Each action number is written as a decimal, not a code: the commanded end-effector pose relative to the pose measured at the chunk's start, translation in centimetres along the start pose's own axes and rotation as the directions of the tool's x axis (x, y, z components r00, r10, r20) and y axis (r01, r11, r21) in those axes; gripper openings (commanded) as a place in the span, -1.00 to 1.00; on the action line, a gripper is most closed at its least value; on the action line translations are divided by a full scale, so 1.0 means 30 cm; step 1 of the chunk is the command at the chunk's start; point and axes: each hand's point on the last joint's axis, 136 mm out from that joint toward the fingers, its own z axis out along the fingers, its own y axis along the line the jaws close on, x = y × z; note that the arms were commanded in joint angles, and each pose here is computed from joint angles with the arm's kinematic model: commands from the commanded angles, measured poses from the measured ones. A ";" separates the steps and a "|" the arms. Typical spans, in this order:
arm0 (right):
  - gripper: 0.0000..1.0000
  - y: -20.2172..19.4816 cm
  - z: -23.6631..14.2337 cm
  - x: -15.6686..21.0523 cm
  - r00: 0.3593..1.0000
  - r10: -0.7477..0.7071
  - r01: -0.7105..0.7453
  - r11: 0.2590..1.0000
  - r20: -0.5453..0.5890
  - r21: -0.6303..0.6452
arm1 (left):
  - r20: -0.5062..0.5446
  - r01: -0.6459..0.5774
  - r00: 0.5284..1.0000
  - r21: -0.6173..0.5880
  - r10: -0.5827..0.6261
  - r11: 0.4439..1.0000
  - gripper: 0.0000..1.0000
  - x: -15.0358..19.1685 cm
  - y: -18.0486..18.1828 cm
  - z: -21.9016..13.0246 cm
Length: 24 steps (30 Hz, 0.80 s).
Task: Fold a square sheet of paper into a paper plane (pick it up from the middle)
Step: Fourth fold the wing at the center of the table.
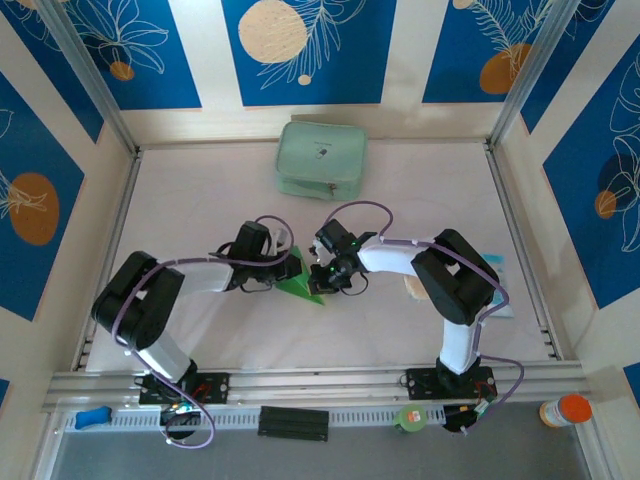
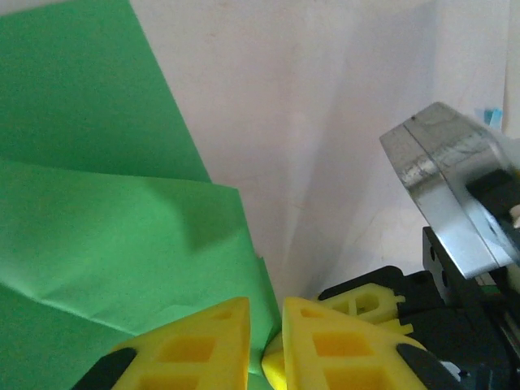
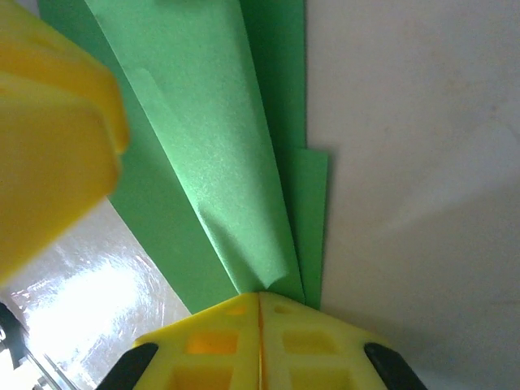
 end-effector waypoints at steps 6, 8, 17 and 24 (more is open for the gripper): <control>-0.85 -0.108 0.028 0.099 0.991 0.082 -0.067 0.989 -0.108 0.132 | -0.042 0.003 0.999 -0.014 -0.004 1.000 -0.75 0.043 0.020 0.060; -0.85 -0.116 0.031 0.106 0.989 0.085 -0.068 0.988 -0.117 0.142 | -0.041 0.014 0.999 -0.058 -0.017 0.998 -0.77 0.046 0.049 0.062; -0.84 -0.197 0.039 0.161 0.982 0.085 -0.039 0.965 -0.168 0.260 | -0.041 0.025 0.999 -0.171 -0.032 0.985 -0.76 0.019 0.117 0.065; -0.84 -0.239 0.038 0.191 0.974 0.103 -0.036 0.950 -0.201 0.311 | -0.034 0.042 0.998 -0.179 -0.049 0.983 -0.69 -0.038 0.144 0.060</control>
